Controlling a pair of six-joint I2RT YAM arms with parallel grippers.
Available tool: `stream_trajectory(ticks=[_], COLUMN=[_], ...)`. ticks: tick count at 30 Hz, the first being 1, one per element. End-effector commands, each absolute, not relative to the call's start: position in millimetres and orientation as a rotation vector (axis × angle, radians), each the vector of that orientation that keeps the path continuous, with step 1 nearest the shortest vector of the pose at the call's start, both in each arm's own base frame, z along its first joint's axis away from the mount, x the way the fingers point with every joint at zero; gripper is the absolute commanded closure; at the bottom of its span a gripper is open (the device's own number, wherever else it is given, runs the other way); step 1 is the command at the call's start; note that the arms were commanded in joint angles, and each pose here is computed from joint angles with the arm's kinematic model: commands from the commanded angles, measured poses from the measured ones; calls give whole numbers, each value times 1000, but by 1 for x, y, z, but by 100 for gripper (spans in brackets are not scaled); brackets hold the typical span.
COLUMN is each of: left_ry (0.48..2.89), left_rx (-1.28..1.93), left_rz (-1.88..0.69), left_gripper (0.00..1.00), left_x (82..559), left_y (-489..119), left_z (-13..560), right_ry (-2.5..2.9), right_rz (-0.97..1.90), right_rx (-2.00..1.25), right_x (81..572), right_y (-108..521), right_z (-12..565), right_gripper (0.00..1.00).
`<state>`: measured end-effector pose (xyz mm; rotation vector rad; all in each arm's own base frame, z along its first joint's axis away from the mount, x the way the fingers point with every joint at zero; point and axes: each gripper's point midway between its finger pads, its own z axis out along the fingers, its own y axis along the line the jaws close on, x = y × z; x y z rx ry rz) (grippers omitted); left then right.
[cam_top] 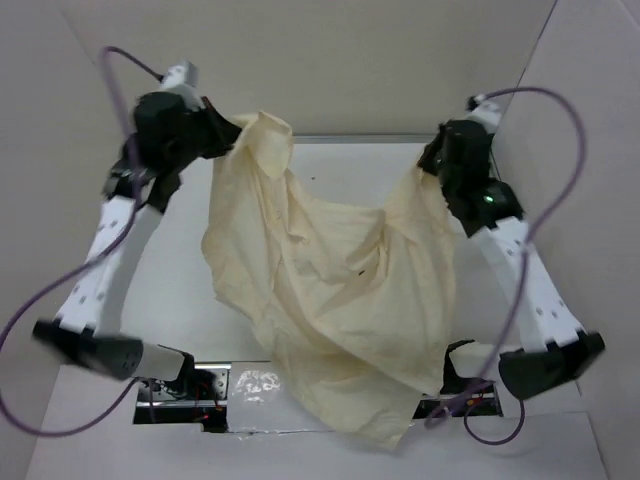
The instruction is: Zip up the jacket
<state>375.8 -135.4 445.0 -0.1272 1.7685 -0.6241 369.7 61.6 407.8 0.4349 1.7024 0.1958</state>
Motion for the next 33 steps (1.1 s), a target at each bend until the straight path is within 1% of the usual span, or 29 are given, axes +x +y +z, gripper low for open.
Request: stream_trajectory(ticks=[1, 2, 3, 4, 5, 6, 7, 8, 9, 10, 11, 12, 13, 14, 15, 16, 17, 18, 19, 20, 22, 23, 26, 29, 33], left_ry=[2218, 2254, 2243, 2357, 2382, 2348, 2432, 2487, 2478, 2442, 2460, 2446, 2378, 2422, 2385, 2382, 2420, 2381, 2405, 2370, 2413, 2401, 2509, 2594, 2687], left_rx=[-392, -417, -441, -503, -532, -550, -602, -654, -649, -649, -630, -625, -627, -607, -587, -565, -533, -465, -382, -312, -213, -158, -91, -40, -159], left_rz=[-454, -433, -393, -337, -324, -338, -310, -275, -274, -279, -287, -307, -322, -365, -386, -400, -417, -456, -495, -523, -543, -600, -676, -694, -568], left_gripper=[100, 100, 100, 100, 100, 100, 94, 78, 33, 6, 1, 1, 1, 1, 1, 1, 1, 1, 1, 1, 1, 1, 1, 1, 1], left_x=[439, 450, 468, 482, 491, 510, 519, 511, 516, 522, 517, 515, 514, 500, 489, 479, 465, 451, 437, 426, 401, 396, 370, 356, 374], left_y=[-116, -111, -103, -95, -92, -90, -88, -81, -79, -75, -73, -72, -64, -70, -70, -75, -81, -94, -106, -115, -138, -151, -183, -205, -205], left_z=[268, 250, 247, 200, 191, 207, 173, 170, 174, 179, 170, 174, 196, 184, 204, 209, 190, 208, 190, 203, 183, 187, 166, 137, 100], right_ry=[2021, 2039, 2063, 2113, 2128, 2160, 2194, 2212, 2221, 2230, 2234, 2228, 2229, 2242, 2258, 2274, 2312, 2338, 2363, 2366, 2364, 2372, 2396, 2416, 2389], right_rz=[244, 247, 238, 198, 179, 157, 139, 146, 143, 155, 159, 169, 185, 203, 219, 242, 290, 301, 323, 330, 334, 313, 277, 294, 359], right_rx=[529, 550, 563, 601, 621, 617, 619, 600, 579, 561, 530, 517, 498, 464, 447, 435, 406, 417, 445, 467, 571, 617, 738, 823, 914], right_x=[390, 393, 396, 402, 406, 416, 416, 419, 422, 421, 420, 415, 412, 406, 394, 387, 369, 357, 334, 323, 295, 284, 252, 226, 207], right_y=[64, 61, 55, 44, 38, 35, 31, 32, 33, 36, 41, 45, 49, 60, 66, 73, 87, 91, 98, 99, 92, 85, 71, 68, 67], right_z=[260, 244, 228, 201, 193, 183, 176, 175, 175, 175, 176, 179, 180, 180, 178, 175, 166, 159, 146, 139, 123, 116, 99, 83, 73], right_gripper=[100, 100, 98, 77, 68, 50, 34, 33, 27, 23, 22, 20, 6, 6, 6, 0, 0, 0, 0, 0, 0, 0, 0, 0, 0])
